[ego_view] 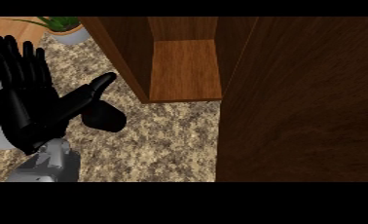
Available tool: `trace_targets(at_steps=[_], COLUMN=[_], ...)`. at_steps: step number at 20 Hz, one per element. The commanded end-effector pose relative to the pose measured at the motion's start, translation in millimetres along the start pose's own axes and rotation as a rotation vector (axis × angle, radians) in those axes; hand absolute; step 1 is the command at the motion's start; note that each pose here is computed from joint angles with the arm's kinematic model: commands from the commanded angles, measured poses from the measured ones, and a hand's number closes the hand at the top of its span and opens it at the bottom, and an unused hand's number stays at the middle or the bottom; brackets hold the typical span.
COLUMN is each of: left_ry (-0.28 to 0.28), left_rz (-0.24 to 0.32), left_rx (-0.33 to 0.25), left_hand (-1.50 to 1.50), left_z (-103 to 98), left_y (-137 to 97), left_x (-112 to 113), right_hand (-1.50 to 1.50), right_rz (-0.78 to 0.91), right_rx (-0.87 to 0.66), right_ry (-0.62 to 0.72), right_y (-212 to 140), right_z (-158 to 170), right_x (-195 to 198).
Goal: Pick up the wine, place it into the cabinet and close the cabinet
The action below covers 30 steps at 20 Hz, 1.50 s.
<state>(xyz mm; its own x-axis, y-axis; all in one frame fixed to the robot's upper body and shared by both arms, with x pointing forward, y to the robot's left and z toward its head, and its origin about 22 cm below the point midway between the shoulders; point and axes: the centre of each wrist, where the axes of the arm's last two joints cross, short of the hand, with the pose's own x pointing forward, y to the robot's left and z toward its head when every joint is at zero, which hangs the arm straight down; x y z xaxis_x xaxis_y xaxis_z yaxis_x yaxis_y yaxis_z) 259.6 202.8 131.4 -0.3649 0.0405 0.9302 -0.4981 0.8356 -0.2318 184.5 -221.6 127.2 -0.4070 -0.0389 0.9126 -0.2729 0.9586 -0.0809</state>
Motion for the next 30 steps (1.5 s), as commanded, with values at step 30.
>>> trace_targets(at_steps=[30], left_ry=[0.062], left_rz=[0.033], left_rx=[0.237], left_hand=[-1.5], left_z=[-9.8], left_y=[-90.5], left_x=[67.8], right_hand=[-1.5], right_rz=[-0.022], right_rx=[0.012], right_ry=[0.041], right_y=[4.4], right_z=[12.1], right_x=[86.5])
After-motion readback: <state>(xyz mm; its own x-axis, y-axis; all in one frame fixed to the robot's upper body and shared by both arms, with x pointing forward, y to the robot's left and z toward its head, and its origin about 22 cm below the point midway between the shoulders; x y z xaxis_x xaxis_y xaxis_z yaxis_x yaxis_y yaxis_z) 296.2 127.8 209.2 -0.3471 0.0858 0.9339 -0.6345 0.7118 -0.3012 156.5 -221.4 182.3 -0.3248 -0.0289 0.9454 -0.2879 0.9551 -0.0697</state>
